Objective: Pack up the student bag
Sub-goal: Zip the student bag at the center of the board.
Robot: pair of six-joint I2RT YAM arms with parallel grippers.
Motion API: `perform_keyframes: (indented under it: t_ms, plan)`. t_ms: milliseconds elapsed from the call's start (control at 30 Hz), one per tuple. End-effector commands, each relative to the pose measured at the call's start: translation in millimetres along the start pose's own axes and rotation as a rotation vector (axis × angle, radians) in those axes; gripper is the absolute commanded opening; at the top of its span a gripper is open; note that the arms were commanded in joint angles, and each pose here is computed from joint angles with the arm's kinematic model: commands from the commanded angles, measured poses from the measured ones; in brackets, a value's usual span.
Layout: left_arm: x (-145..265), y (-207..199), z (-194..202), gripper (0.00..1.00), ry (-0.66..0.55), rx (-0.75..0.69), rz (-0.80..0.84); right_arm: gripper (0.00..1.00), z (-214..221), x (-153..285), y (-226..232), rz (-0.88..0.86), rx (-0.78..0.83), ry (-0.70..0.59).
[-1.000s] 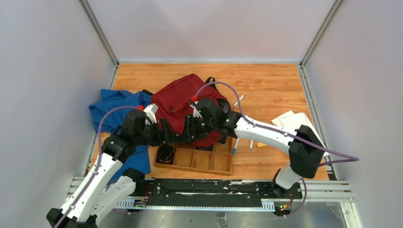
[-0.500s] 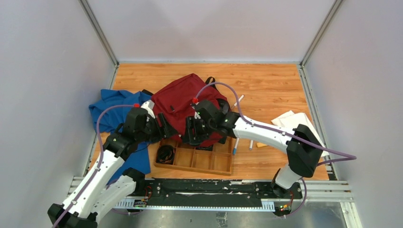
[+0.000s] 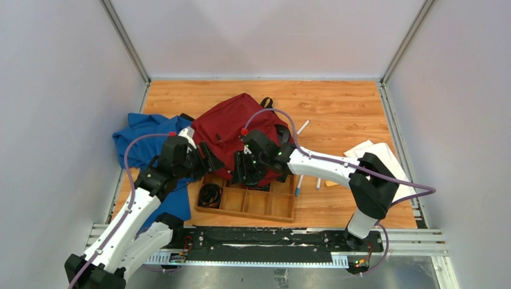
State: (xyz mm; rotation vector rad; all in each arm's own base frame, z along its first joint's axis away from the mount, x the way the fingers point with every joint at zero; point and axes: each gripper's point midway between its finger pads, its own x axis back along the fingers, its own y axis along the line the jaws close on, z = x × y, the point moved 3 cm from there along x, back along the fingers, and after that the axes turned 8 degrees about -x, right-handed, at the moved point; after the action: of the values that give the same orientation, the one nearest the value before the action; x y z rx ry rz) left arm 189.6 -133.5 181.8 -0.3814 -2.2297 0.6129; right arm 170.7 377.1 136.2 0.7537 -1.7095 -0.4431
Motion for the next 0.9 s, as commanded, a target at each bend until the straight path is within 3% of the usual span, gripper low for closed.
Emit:
perform_keyframes:
  t_ms: [0,567,867]
  plan:
    - [-3.3,1.3,-0.3,0.63,-0.015,0.006,0.011,0.51,-4.3,-0.1,10.2,-0.047,-0.001,-0.024]
    - [-4.7,2.5,2.0,0.62,-0.013,0.013,0.015,0.5,-20.6,5.3,35.4,-0.2,-0.015,-0.081]
    - [5.3,12.6,-9.5,0.62,-0.049,0.006,-0.059,0.5,-29.4,4.8,54.8,-0.294,0.008,-0.091]
